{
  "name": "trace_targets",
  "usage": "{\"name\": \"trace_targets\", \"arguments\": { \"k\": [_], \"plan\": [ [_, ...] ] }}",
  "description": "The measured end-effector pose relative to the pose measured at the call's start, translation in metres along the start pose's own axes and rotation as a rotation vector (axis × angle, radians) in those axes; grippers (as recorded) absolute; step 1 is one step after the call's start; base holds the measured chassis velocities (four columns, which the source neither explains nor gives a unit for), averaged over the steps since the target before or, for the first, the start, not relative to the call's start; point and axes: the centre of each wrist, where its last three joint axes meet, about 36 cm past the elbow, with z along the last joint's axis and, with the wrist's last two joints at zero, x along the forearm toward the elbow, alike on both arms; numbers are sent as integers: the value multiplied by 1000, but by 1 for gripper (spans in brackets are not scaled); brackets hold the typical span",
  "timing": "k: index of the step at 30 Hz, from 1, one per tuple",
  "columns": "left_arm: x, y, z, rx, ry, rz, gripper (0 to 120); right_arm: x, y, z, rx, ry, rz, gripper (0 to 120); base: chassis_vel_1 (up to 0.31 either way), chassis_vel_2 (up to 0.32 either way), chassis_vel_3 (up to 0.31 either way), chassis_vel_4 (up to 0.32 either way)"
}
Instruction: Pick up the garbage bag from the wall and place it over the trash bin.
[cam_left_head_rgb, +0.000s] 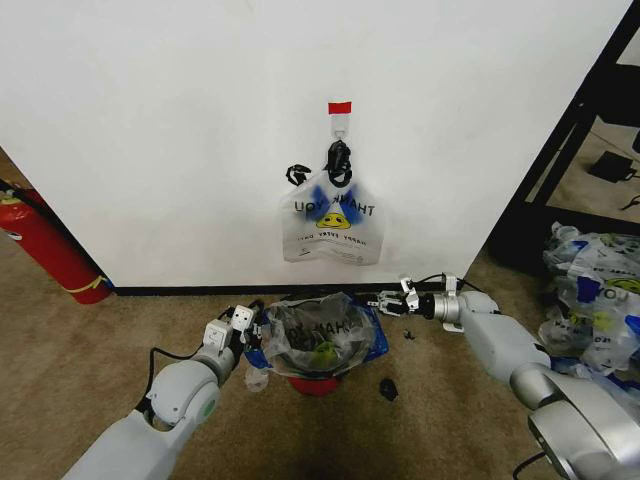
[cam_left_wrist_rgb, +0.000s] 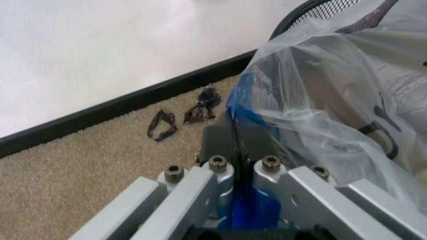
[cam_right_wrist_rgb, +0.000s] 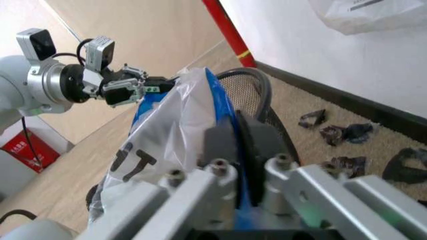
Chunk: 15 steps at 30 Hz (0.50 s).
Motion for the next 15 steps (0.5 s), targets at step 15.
{"name": "trace_targets", "arguments": {
  "k": [15],
  "plan": [
    [-8, 7, 2, 8, -34, -47, 0, 0, 2, 10, 54, -122, 38, 0, 0, 0, 0, 0]
  ]
}}
